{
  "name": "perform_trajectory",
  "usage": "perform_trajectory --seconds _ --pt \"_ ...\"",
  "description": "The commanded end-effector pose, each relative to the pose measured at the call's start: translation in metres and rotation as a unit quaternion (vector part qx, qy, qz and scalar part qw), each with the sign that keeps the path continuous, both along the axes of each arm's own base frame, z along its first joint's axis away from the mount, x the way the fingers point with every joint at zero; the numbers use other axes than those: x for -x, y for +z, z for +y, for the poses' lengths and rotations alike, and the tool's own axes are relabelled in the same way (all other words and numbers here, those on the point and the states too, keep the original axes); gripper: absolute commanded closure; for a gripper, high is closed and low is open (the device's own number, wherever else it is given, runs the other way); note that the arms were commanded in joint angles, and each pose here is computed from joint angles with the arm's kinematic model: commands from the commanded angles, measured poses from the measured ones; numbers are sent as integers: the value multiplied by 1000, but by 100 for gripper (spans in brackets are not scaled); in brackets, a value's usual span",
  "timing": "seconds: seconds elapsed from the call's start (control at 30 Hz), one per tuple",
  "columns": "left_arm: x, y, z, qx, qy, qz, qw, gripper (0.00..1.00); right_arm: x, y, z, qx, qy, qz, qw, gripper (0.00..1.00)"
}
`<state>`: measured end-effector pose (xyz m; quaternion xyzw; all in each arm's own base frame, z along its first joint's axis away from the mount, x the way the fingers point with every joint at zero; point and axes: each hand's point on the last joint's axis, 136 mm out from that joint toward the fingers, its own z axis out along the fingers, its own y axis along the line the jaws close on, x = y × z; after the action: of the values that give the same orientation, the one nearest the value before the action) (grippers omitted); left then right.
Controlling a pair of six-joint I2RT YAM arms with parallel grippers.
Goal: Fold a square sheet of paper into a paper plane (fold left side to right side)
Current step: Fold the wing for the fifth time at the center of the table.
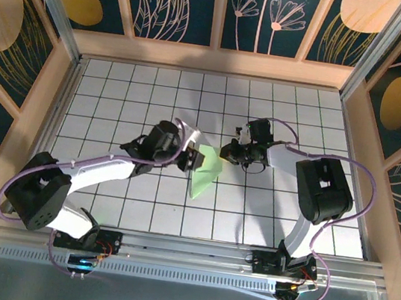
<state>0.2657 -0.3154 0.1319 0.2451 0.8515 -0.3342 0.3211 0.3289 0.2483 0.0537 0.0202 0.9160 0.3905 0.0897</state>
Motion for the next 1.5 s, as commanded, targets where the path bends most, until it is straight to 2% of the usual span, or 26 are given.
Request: perform_trajectory --seconds 0.0,0.33,0.73,0.93,1.47 --pt "11 -22 8 -92 18 -4 996 59 -1 13 -4 -3 -35 24 999 100" --pt "38 -65 -26 -201 -4 -4 979 54 -2 7 -6 12 -48 35 998 100" --pt "47 -101 -27 -317 8 -27 948 50 -3 2 -6 21 -54 45 997 100" --pt "44 -104 -19 -341 30 -43 939 51 -2 0 -8 23 -56 50 997 100" --pt "41 -112 -4 -367 61 -59 926 66 -1 -5 -9 31 -59 55 996 100"
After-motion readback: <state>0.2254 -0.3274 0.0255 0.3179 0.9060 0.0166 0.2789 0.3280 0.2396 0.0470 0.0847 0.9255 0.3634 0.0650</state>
